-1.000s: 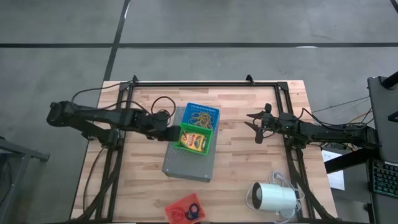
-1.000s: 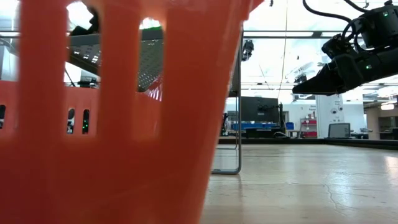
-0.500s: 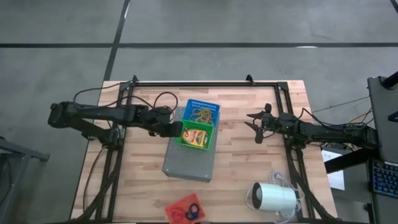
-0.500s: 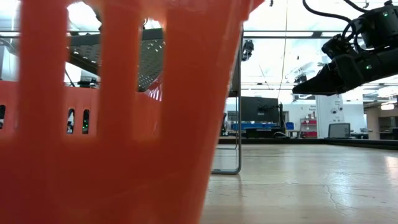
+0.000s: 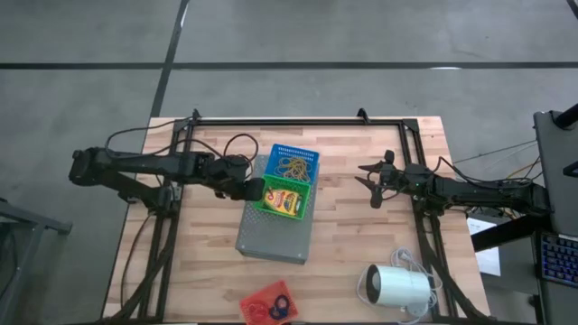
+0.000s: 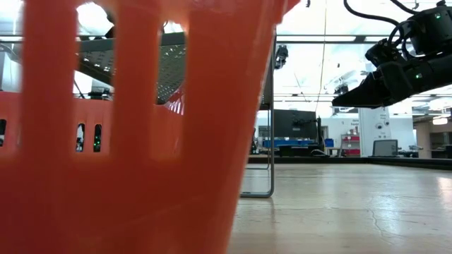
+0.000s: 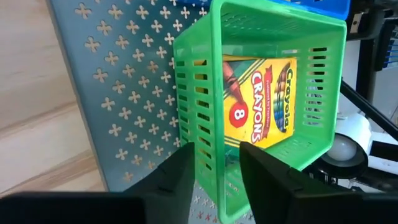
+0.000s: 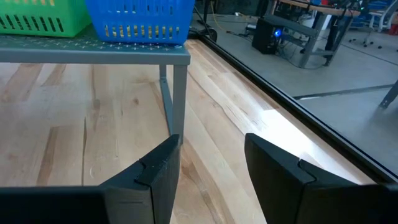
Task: Pick & Place Office Desk Supplies
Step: Put the orange basket on the shelf
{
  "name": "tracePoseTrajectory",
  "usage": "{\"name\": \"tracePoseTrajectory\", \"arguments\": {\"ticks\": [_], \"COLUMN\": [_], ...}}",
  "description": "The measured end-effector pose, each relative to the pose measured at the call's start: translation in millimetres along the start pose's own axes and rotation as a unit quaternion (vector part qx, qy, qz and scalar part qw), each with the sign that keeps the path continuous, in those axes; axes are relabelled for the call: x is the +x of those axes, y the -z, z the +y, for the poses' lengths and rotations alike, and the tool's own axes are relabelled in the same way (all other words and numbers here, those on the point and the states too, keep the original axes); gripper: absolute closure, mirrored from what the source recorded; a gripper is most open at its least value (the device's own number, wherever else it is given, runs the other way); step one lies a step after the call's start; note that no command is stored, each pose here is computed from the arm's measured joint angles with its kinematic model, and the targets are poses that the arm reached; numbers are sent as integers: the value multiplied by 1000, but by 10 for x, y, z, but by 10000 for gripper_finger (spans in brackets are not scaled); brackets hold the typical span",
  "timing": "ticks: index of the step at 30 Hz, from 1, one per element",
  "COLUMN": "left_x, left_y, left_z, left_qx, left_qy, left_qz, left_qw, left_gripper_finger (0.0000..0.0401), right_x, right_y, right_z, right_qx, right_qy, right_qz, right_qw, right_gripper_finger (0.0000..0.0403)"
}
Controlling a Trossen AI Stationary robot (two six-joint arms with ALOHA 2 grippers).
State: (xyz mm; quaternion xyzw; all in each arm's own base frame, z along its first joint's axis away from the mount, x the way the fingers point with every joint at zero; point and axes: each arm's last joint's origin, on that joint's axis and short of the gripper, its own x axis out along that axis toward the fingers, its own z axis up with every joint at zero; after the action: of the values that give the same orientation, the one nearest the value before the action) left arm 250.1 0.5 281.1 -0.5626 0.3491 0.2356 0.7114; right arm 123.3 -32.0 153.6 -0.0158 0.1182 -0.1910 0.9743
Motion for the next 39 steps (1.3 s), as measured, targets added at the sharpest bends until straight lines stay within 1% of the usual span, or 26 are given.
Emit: {"name": "tracePoseTrajectory", "arguments": {"ticks": [5,12,16,19,23,28,32,34,36,37,39], "left_x": [-125,-454,-607,-664,-694,-679,-707,-699,-649,-617,-553], "left_y": [7,52,113,226,469,908,1273,1482,1695,1794,1965], "left_z": [-4,27,55,53,29,21,42,26,9,5,15], "left_qx": [3,36,79,124,188,260,292,328,375,396,425], "left_qy": [8,35,48,52,51,44,57,79,94,99,101], "left_qz": [-2,-10,-25,-28,-38,-44,-71,-84,-94,-102,-120], "left_qw": [1000,999,995,991,980,964,952,938,918,907,892], "left_gripper_finger": [246,226,218,211,203,196,196,196,196,196,196], "right_x": [0,0,0,0,0,0,0,0,0,0,0], "right_y": [0,0,0,0,1,1,1,1,1,1,1], "right_z": [0,0,1,1,1,0,0,1,1,0,0], "right_qx": [0,0,0,0,0,0,0,0,0,0,0], "right_qy": [0,0,0,0,0,0,0,0,0,0,0], "right_qz": [0,0,0,0,0,0,0,0,0,0,0], "right_qw": [1000,1000,1000,1000,1000,1000,1000,1000,1000,1000,1000], "right_gripper_finger": [225,225,225,225,225,225,225,225,225,225,225]}}
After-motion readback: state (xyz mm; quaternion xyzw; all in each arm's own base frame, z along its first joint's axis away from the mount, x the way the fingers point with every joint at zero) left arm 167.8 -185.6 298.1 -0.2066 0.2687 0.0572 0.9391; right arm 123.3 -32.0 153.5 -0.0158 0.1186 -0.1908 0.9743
